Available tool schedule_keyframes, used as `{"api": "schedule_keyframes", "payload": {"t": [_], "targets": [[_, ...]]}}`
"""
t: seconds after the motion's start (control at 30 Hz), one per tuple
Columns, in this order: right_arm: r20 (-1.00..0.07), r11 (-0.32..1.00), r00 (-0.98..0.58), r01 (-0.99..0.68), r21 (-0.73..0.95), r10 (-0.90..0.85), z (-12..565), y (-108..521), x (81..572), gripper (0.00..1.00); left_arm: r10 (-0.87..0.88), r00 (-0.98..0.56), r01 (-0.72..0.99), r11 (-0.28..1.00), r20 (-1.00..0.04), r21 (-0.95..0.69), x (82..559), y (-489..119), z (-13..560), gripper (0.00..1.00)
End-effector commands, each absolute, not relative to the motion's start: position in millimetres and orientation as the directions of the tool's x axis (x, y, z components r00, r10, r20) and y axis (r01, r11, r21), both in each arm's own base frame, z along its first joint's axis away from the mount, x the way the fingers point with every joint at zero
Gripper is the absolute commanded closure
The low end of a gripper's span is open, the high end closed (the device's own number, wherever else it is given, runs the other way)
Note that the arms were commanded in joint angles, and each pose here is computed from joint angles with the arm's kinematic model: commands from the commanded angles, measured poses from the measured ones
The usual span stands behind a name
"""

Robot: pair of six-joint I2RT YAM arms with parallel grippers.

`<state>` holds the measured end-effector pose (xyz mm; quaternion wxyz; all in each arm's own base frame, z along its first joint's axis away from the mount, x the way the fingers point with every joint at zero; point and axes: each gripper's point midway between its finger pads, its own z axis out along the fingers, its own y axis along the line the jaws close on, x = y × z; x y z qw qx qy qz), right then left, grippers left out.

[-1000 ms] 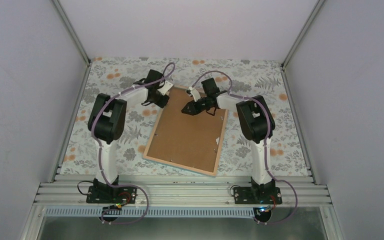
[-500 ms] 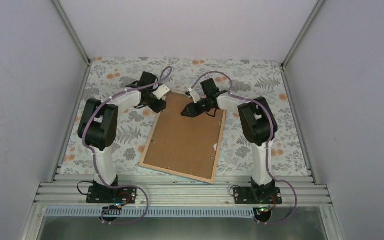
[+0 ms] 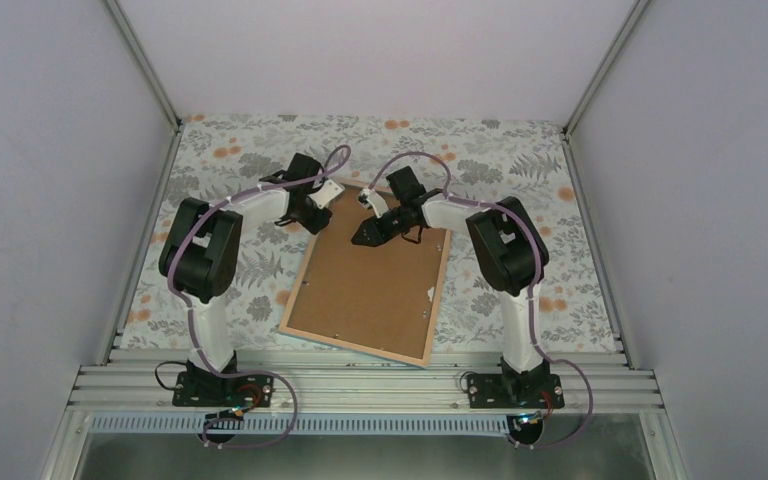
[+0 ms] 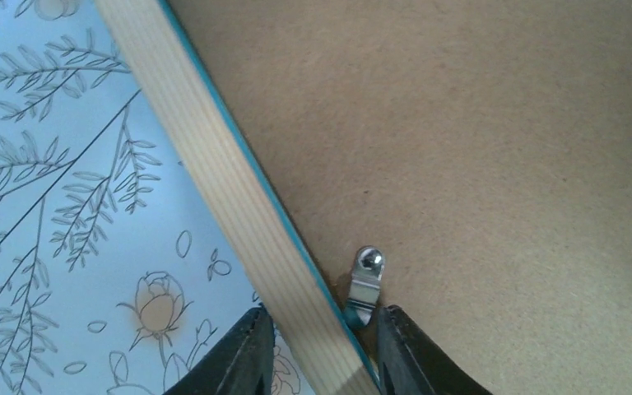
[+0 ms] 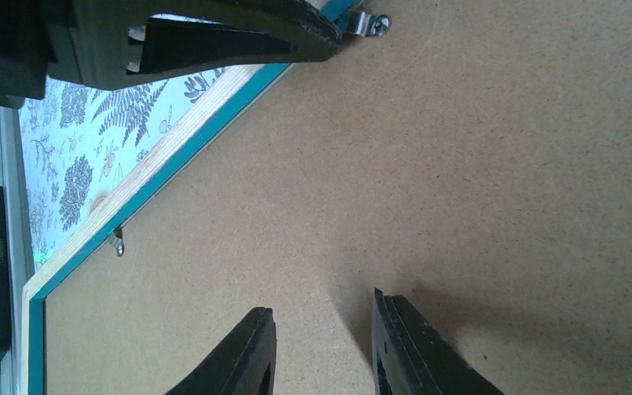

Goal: Put the photo into the frame

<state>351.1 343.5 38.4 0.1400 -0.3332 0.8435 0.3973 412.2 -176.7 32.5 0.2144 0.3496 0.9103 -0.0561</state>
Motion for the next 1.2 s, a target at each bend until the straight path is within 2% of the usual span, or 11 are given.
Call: {"api": "schedule_keyframes", "payload": {"t": [0.0, 0.23, 0.33, 0.43, 0.53, 0.67, 0.77, 0.83, 0.97, 1.17], "targets": [[-0.476, 0.498, -0.734, -0.679, 0.539, -0.485, 15.6, 331.8, 343.9, 0.69, 0.605, -0.708, 0.636, 0.771, -0.365, 0.044, 402.0, -167.3, 13.8, 0.71], [-0.471, 0.507, -0.729, -0.684, 0.524, -0.496, 7.5, 326.0, 343.1, 0.69, 0.6, -0.7, 0.646, 0.763, -0.388, 0.016, 398.5, -174.1, 16.7, 0.86], [-0.483, 0.502, -0.719, -0.695, 0.515, -0.499, 12.0, 327.1, 346.6, 0.69, 0.598, -0.701, 0.647, 0.762, -0.389, 0.004, 396.2, -178.1, 15.7, 0.88], [-0.523, 0.487, -0.698, -0.716, 0.5, -0.49, 32.9, 328.5, 358.9, 0.66, 0.581, -0.708, 0.642, 0.766, -0.402, -0.023, 396.2, -181.1, 19.2, 0.84], [-0.59, 0.481, -0.653, -0.754, 0.448, -0.474, 66.7, 321.6, 386.0, 0.59, 0.568, -0.695, 0.645, 0.763, -0.441, -0.032, 399.4, -182.8, 31.7, 0.71], [-0.659, 0.538, -0.603, -0.772, 0.34, -0.449, 99.9, 293.9, 434.5, 0.41, 0.578, -0.684, 0.654, 0.756, -0.445, -0.023, 399.7, -182.3, 33.0, 0.67], [-0.662, 0.586, -0.597, -0.759, 0.284, -0.453, 102.3, 269.7, 464.3, 0.25, 0.577, -0.689, 0.651, 0.759, -0.439, -0.023, 398.8, -181.6, 29.4, 0.68], [-0.653, 0.611, -0.596, -0.751, 0.248, -0.467, 97.7, 256.5, 479.8, 0.19, 0.575, -0.68, 0.647, 0.762, -0.454, -0.004, 401.9, -180.8, 34.0, 0.67], [-0.644, 0.622, -0.583, -0.755, 0.205, -0.495, 91.1, 231.9, 491.0, 0.11, 0.612, -0.557, 0.725, 0.688, -0.561, 0.032, 403.5, -200.2, 71.3, 0.61], [-0.604, 0.591, -0.55, -0.791, 0.156, -0.577, 68.7, 210.4, 493.2, 0.1, 0.701, -0.291, 0.851, 0.501, -0.651, 0.159, 385.7, -239.0, 108.5, 0.61]]}}
